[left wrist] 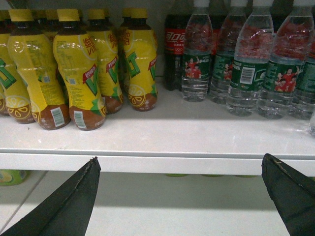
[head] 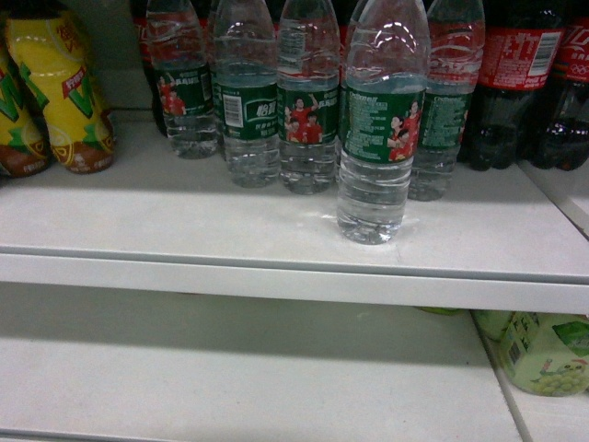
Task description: Move water from second to third shelf
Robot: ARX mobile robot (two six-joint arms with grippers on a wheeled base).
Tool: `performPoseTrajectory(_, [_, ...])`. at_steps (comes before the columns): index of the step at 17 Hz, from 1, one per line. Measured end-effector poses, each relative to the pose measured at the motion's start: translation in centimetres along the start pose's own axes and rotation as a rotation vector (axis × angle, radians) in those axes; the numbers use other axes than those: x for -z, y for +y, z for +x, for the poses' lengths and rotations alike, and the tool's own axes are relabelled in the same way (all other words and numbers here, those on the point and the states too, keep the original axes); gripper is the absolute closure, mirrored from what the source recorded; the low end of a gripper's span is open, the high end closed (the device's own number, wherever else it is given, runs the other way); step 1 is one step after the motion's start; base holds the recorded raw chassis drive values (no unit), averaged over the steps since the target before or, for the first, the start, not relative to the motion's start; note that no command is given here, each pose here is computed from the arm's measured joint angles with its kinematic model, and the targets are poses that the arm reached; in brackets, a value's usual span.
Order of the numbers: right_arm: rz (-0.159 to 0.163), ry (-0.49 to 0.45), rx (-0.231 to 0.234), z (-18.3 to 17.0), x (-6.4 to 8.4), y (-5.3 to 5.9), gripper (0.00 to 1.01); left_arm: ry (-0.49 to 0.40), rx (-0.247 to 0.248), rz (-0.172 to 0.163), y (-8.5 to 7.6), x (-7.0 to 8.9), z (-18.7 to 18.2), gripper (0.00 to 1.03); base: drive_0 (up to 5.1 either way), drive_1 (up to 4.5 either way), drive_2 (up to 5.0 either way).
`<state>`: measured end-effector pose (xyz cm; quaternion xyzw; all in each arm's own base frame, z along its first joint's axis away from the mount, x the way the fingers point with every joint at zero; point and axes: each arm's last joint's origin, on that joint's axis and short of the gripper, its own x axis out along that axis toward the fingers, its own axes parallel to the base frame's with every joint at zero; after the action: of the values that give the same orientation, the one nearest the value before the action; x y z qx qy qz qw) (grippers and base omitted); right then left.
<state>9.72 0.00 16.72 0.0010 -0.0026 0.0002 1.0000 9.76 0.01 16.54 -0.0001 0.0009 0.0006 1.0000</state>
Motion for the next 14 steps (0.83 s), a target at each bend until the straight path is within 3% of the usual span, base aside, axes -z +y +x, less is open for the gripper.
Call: performPoseTrajectory(14, [0.000, 0.000, 0.000, 0.00, 0.00, 0.00, 0.03, 0.000, 0.000, 0.000, 0.00, 0.00, 0.00, 0.05, 0.0, 0.00, 0.0])
